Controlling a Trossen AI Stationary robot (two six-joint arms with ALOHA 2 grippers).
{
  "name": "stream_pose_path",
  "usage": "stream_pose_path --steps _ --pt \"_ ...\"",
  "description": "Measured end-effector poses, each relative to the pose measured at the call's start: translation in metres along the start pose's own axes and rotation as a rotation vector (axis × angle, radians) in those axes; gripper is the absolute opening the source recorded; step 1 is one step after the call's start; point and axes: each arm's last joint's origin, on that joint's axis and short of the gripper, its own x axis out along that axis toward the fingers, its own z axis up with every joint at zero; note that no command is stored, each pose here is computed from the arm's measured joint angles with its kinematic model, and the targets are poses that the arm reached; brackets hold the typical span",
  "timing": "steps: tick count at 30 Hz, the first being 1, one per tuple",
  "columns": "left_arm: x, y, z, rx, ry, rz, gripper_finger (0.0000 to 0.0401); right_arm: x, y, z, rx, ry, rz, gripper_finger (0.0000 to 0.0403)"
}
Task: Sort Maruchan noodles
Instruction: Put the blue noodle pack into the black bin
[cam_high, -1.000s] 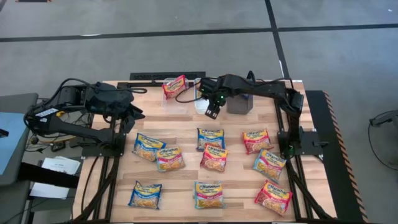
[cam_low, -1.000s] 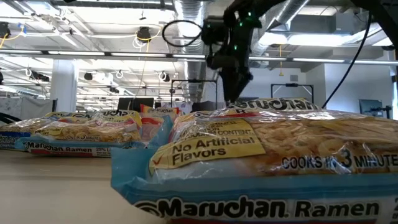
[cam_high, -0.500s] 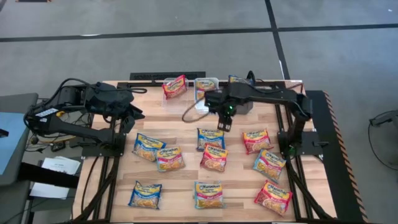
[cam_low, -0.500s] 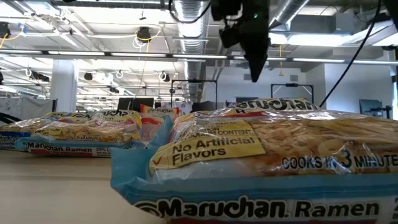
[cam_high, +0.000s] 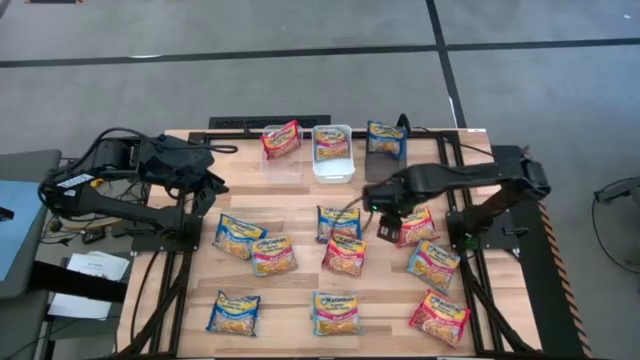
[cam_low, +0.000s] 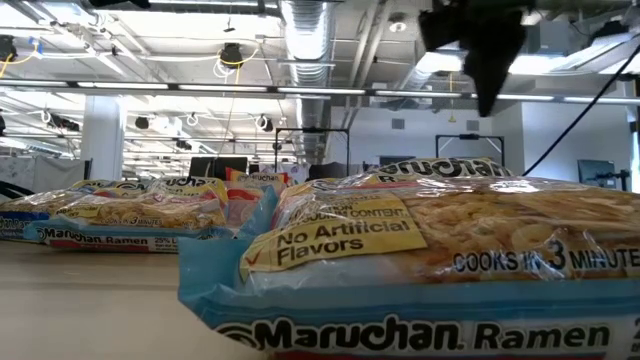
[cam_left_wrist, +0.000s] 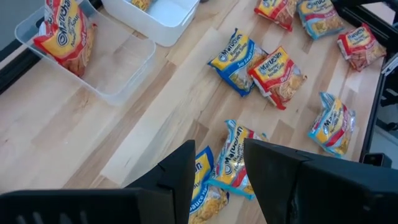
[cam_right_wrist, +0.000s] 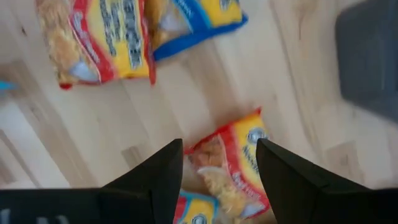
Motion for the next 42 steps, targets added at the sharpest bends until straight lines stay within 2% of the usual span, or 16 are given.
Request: stream_pose_path --steps 6,15,19,28,34,37,42 --pt "0.000 0.000 0.000 0.025 0.000 0.000 0.0123 0.016 0.017 -0.032 -0.005 -0.025 0.030 0.0226" --pt "0.000 0.000 0.000 0.026 -0.001 -0.001 0.0123 0.052 0.032 -0.062 0.110 -0.196 0.192 0.0226" --pt "0.000 0.000 0.000 0.026 -0.002 -0.001 0.0123 0.063 0.032 -0.057 0.097 -0.314 0.263 0.0226" --pt "0.000 0.000 0.000 0.026 -0.003 0.000 0.0123 0.065 0.016 -0.027 0.070 -0.529 0.242 0.0226" --pt "0.000 0.000 0.000 0.026 -0.003 0.001 0.0123 0.071 -0.003 -0.010 0.027 -0.567 0.181 0.0227" --pt "0.000 0.000 0.000 0.025 -0.004 0.002 0.0123 0.078 -0.013 -0.006 0.013 -0.533 0.160 0.0232" --pt "0.000 0.000 0.000 0.015 -0.005 0.002 0.0123 0.088 -0.018 0.008 -0.052 -0.569 0.160 0.0235"
